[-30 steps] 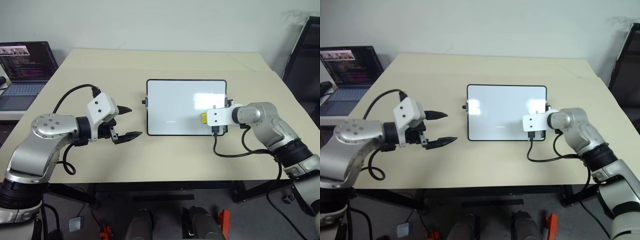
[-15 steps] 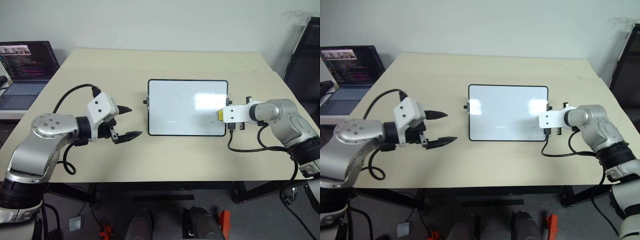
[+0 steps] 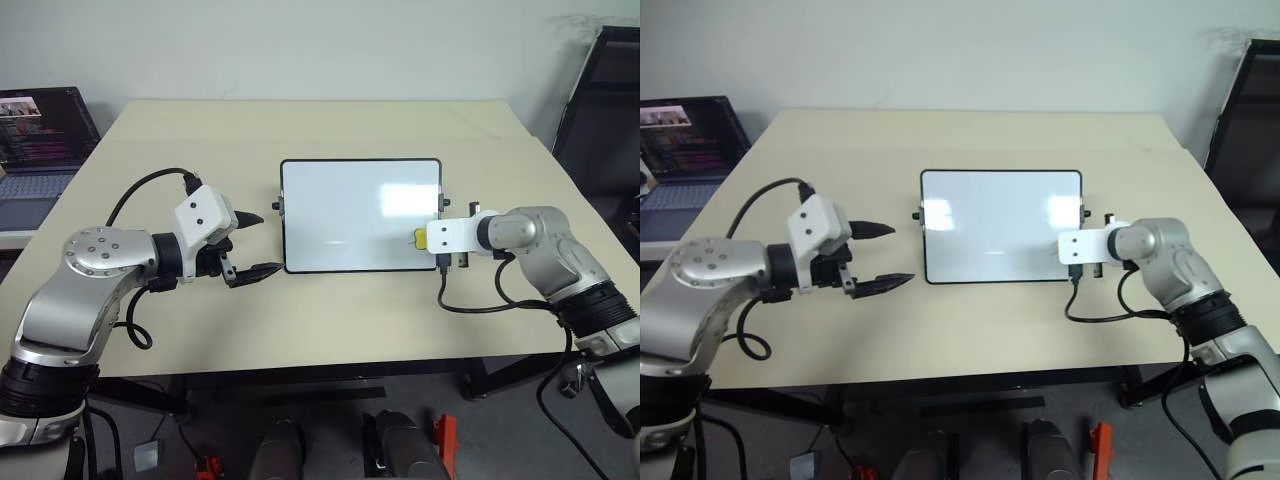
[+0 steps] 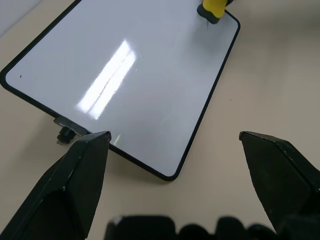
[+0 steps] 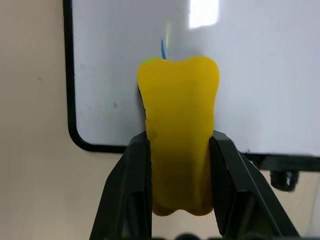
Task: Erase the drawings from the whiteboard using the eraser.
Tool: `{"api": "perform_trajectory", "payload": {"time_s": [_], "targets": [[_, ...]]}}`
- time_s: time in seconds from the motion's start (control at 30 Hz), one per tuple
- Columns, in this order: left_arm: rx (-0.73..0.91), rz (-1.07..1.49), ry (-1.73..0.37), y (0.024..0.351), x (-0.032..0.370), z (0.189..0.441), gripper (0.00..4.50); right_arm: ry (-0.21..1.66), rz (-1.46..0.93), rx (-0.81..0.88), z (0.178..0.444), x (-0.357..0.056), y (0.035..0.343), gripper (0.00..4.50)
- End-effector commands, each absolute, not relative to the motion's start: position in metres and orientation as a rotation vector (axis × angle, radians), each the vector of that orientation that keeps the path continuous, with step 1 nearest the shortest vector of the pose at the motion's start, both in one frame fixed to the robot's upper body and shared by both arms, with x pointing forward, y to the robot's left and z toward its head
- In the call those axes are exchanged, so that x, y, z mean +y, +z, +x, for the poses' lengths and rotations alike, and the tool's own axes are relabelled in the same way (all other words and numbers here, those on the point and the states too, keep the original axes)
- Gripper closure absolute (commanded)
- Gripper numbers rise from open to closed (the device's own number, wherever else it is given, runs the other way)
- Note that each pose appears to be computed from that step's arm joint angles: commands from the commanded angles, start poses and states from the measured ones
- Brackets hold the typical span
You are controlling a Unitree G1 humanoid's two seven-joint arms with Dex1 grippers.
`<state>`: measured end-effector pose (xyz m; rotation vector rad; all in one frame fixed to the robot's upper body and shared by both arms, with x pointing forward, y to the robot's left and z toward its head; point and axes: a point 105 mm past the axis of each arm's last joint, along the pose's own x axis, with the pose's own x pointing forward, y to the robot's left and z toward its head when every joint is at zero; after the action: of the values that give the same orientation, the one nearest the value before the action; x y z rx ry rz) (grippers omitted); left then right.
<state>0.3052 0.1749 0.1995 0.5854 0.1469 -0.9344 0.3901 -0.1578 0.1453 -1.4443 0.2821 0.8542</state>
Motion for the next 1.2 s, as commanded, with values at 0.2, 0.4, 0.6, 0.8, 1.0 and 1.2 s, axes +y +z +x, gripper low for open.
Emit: {"api": "perform_trajectory", "payload": {"time_s": [0.2, 0.4, 0.6, 0.8, 1.0, 1.2], "targets": [[0.103, 0.612, -0.927, 0.210, 0.174, 0.303, 0.00, 0.916, -1.438, 0.227, 0.386, -0.123, 0.143, 3.38], [0.098, 0.614, -0.919, 0.212, 0.175, 0.304, 0.00, 0.930, -1.391, 0.230, 0.384, -0.119, 0.146, 3.38], [0.086, 0.599, -0.928, 0.216, 0.174, 0.303, 0.00, 1.025, -0.949, 0.115, 0.364, -0.125, 0.192, 3.38], [0.058, 0.546, -0.995, 0.220, 0.157, 0.303, 0.00, 0.845, -0.575, 0.013, 0.366, -0.188, 0.249, 3.39], [0.012, 0.456, -1.134, 0.212, 0.105, 0.306, 0.00, 0.450, -0.437, 0.207, 0.389, -0.278, 0.209, 3.39], [-0.011, 0.379, -1.251, 0.200, 0.057, 0.306, 0.00, 0.256, -0.375, 0.359, 0.393, -0.310, 0.170, 3.39]]}}
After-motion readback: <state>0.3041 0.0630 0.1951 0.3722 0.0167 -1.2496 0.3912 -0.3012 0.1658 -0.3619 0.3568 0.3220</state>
